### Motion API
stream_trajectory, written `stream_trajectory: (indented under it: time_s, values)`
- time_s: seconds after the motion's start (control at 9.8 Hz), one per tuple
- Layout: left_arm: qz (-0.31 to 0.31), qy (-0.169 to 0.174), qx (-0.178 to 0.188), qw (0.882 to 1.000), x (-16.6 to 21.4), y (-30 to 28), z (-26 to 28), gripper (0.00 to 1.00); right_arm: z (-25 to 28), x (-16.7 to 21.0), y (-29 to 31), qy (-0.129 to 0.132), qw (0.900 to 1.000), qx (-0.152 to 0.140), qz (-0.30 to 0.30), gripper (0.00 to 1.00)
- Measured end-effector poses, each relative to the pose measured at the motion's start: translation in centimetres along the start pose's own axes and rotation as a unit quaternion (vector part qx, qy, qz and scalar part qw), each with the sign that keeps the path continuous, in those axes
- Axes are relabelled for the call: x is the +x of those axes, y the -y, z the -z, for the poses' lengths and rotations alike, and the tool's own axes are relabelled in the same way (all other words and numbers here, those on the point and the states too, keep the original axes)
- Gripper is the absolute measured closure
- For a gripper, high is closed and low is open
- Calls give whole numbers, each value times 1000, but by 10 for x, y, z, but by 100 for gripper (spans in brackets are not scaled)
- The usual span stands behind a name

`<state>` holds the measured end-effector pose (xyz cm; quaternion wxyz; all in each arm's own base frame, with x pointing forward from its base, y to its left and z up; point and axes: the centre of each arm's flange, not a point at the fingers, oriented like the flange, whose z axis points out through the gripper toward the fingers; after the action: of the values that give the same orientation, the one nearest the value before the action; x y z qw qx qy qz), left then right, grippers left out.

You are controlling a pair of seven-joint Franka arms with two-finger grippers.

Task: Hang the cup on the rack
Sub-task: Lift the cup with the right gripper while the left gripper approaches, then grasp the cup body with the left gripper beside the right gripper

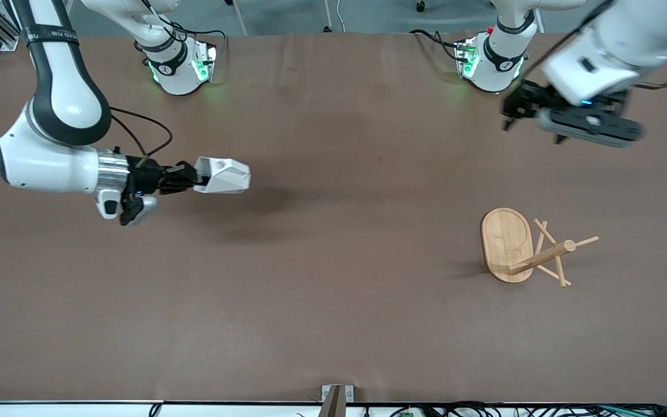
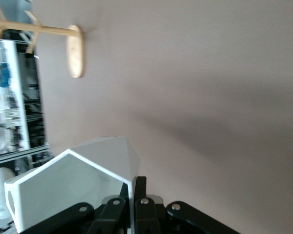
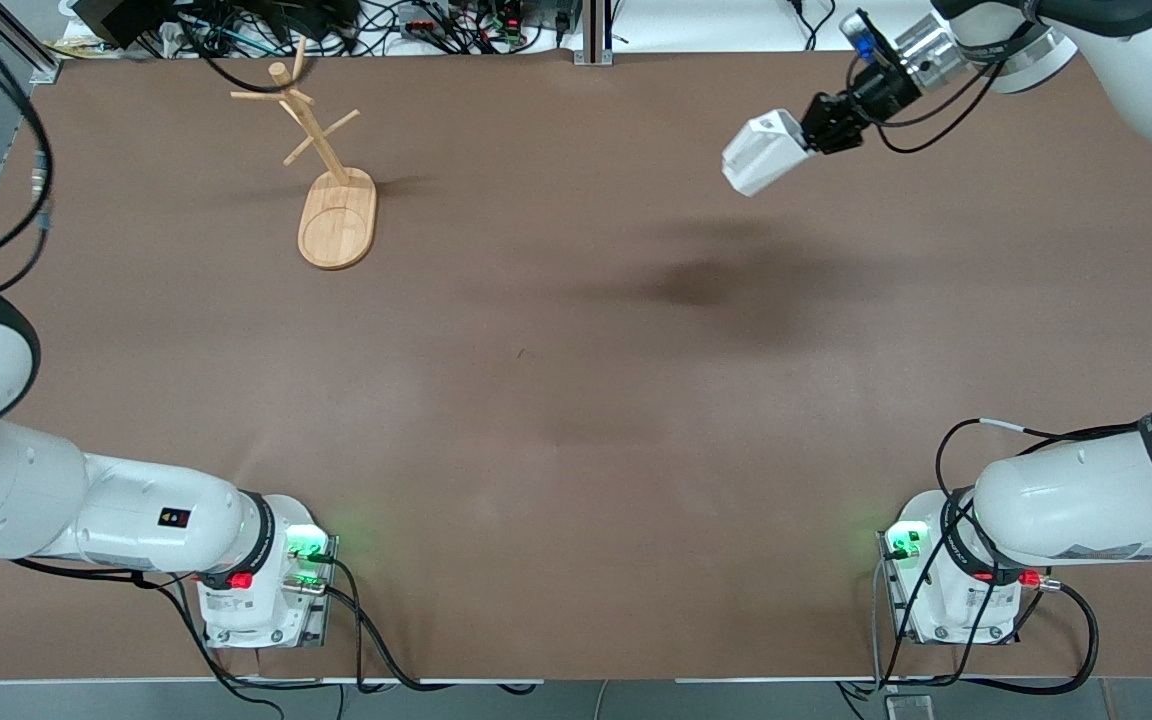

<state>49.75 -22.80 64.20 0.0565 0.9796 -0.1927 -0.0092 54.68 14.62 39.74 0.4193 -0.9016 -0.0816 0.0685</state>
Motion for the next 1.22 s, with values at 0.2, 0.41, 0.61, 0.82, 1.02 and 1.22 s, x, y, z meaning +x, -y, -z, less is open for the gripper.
stream_trajectory:
  time_s: [0.2,0.41,0.61,0.82,1.02,1.22]
  values:
    - [-91,-5,-33,995,-1,-57,-9,0,-8,10,29,-13,999,49,0,96]
    - [-140,-23,-48,989,0,-96,-23,0,-30,18,46,-14,994,111,-12,96]
    - [-175,-54,-53,982,-1,-136,-28,0,-58,29,65,4,988,155,-13,96]
    - [-198,-73,-58,976,-4,-165,-29,0,-89,36,76,33,979,200,-18,96]
    - [-215,-82,-64,971,-2,-184,-37,0,-109,40,82,77,970,231,-11,96]
    - [-236,-79,-44,968,2,-196,-52,0,-124,36,93,106,964,244,-3,96]
